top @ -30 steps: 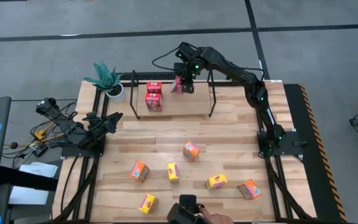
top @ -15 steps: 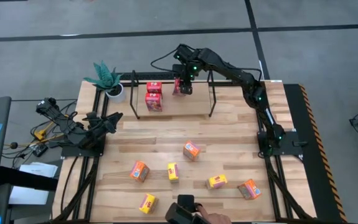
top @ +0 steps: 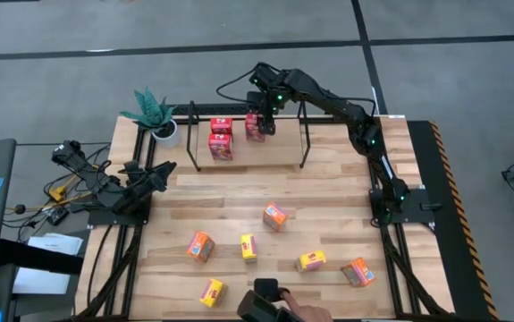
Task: Stack cereal on shelf
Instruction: Put the red cereal box on the shelf aligned with the other red cereal boxes
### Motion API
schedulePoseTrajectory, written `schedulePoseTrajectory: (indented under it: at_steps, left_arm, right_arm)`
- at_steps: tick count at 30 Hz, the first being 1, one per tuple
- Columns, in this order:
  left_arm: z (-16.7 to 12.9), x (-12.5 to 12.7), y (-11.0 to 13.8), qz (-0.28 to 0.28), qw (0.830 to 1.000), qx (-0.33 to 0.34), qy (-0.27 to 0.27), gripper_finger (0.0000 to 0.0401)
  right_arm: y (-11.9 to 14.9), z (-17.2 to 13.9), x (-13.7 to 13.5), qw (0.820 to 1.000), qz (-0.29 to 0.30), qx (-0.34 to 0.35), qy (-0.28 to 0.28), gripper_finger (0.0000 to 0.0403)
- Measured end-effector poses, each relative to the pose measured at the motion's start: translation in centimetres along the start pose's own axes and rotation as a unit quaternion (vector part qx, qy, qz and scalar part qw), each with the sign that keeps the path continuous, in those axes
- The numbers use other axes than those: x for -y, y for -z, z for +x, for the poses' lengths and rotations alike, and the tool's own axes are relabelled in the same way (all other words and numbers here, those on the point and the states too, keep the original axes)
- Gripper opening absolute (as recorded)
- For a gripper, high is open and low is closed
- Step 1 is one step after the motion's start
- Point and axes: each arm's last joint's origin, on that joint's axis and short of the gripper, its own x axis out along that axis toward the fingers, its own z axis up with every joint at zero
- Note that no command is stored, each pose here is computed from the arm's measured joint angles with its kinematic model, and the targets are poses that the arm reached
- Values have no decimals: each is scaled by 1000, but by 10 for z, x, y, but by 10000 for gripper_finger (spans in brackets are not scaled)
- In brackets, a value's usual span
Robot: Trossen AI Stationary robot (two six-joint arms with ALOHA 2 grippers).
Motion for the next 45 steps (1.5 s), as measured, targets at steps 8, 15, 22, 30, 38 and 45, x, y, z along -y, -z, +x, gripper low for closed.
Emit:
schedulePoseTrajectory:
  at_steps: [8, 15, 22, 30, 38, 45]
  left_arm:
    - [0, 0, 0, 0, 1000, 0, 0, 286]
    - [0, 0, 0, 0, 1000, 0, 0, 286]
    - [0, 0, 0, 9, 1000, 1, -1, 286]
    - [0, -2, 1, 14, 1000, 11, -9, 286]
    - [0, -2, 1, -4, 1000, 11, -9, 286]
    - [0, -2, 1, -14, 1000, 12, -9, 286]
  right_arm:
    - [-9, -27, 0, 998, -25, 45, 30, 287]
    - [-9, -91, -10, 994, -27, 85, 61, 261]
    - [26, -125, -3, 993, 43, 99, -48, 106]
    - [51, -80, -14, 992, 76, 79, -70, 26]
    - [61, -22, -29, 995, 71, 50, -40, 7]
    - [67, -11, -21, 994, 83, 71, -14, 25]
